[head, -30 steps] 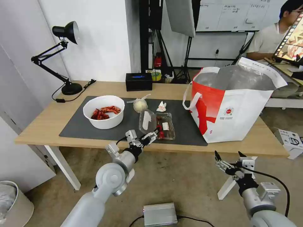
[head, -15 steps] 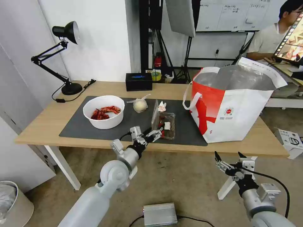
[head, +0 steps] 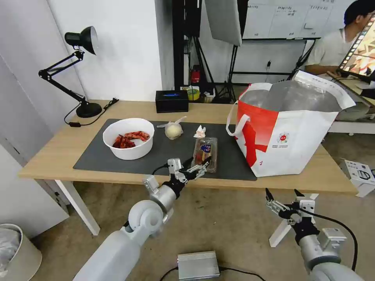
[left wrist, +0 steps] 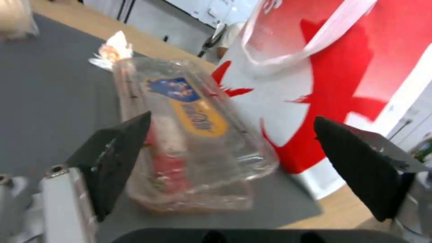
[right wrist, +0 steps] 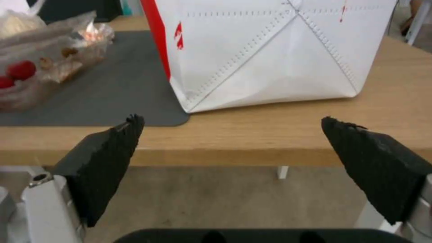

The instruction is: Pick up the trash from the table and place it into the takeout bag.

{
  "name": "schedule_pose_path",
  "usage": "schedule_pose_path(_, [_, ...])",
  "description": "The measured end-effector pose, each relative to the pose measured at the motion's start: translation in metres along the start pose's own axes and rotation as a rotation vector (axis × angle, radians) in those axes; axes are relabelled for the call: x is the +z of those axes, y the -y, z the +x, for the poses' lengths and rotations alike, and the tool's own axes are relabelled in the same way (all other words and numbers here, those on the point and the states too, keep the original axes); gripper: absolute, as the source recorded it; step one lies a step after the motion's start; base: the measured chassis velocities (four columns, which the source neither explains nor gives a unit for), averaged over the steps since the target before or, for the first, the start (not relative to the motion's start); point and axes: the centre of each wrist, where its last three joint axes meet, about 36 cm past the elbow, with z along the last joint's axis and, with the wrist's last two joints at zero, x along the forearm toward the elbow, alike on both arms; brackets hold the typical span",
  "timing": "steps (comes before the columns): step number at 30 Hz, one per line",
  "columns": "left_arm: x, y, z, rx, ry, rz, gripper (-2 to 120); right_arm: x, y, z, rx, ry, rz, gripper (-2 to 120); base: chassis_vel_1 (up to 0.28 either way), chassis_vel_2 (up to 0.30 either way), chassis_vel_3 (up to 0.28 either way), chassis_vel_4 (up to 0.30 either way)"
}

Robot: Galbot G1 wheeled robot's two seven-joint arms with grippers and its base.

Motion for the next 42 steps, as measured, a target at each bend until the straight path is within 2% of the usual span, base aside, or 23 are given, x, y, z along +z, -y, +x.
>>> schedule_pose_path(1, [0.000, 0.000, 0.000, 0.000, 0.000, 0.000, 94, 0.000, 0.000, 0.000, 0.000, 0.000, 0.000, 100, 0.000, 0.000, 0.000, 0.000])
schedule_pose_path(3, [0.002, -0.004, -0.003, -0.008, 0.003, -0.064, 83, -0.006, -0.003, 0.000, -0.014, 0.001, -0.065, 100, 0.000, 0.000, 0.000, 0.000])
schedule_pose_path(5, [0.002, -0.005, -0.003, -0.010, 0.003, -0.074, 81, -0.007, -0.003, 0.000, -0.017, 0.001, -0.075, 100, 0.000, 0.000, 0.000, 0.000])
schedule_pose_path(7, [0.002, -0.011, -0.007, -0.024, 0.011, -0.150, 68, -0.014, -0.006, -0.001, -0.042, 0.006, -0.126, 100, 0.000, 0.000, 0.000, 0.000])
schedule_pose_path(9, [0.002, -0.012, -0.007, -0.026, 0.013, -0.161, 66, -0.015, -0.007, -0.002, -0.051, 0.007, -0.138, 100, 0.000, 0.000, 0.000, 0.000])
schedule_pose_path(11, [0.002, -0.018, -0.011, -0.039, 0.015, -0.237, 53, -0.023, -0.011, -0.008, -0.089, 0.013, -0.190, 100, 0.000, 0.000, 0.000, 0.000])
schedule_pose_path(15, [0.002, -0.020, -0.014, -0.041, 0.018, -0.274, 44, -0.030, -0.015, -0.012, -0.112, 0.016, -0.236, 100, 0.000, 0.000, 0.000, 0.000])
schedule_pose_path(17, [0.004, -0.020, -0.016, -0.039, 0.011, -0.320, 31, -0.040, -0.022, -0.019, -0.146, 0.021, -0.312, 100, 0.000, 0.000, 0.000, 0.000])
schedule_pose_path(18, [0.004, -0.020, -0.016, -0.039, 0.011, -0.320, 31, -0.040, -0.022, -0.019, -0.146, 0.021, -0.312, 100, 0.000, 0.000, 0.000, 0.000])
schedule_pose_path(19, [0.005, -0.021, -0.017, -0.039, 0.006, -0.346, 24, -0.042, -0.025, -0.022, -0.157, 0.023, -0.333, 100, 0.000, 0.000, 0.000, 0.000])
schedule_pose_path(21, [0.005, -0.021, -0.017, -0.039, 0.005, -0.352, 23, -0.042, -0.026, -0.023, -0.160, 0.022, -0.338, 100, 0.000, 0.000, 0.000, 0.000])
schedule_pose_path(22, [0.007, -0.020, -0.018, -0.035, 0.002, -0.368, 15, -0.041, -0.028, -0.026, -0.173, 0.019, -0.365, 100, 0.000, 0.000, 0.000, 0.000])
schedule_pose_path(24, [0.007, -0.019, -0.020, -0.029, 0.000, -0.389, 7, -0.040, -0.029, -0.029, -0.183, 0.014, -0.389, 100, 0.000, 0.000, 0.000, 0.000])
schedule_pose_path(27, [0.006, -0.018, -0.022, -0.021, 0.000, -0.410, 0, -0.041, -0.029, -0.031, -0.191, 0.016, -0.410, 100, 0.000, 0.000, 0.000, 0.000])
schedule_pose_path(30, [0.003, -0.016, -0.026, -0.010, 0.001, -0.425, 0, -0.042, -0.029, -0.034, -0.197, 0.021, -0.431, 100, 0.000, 0.000, 0.000, 0.000])
schedule_pose_path(35, [0.004, -0.013, -0.033, 0.009, -0.016, -0.477, 0, -0.051, -0.030, -0.052, -0.222, 0.014, -0.594, 100, 0.000, 0.000, 0.000, 0.000])
schedule_pose_path(42, [0.004, -0.013, -0.035, 0.014, -0.022, -0.528, 0, -0.059, -0.025, -0.074, -0.239, 0.010, -0.679, 100, 0.000, 0.000, 0.000, 0.000])
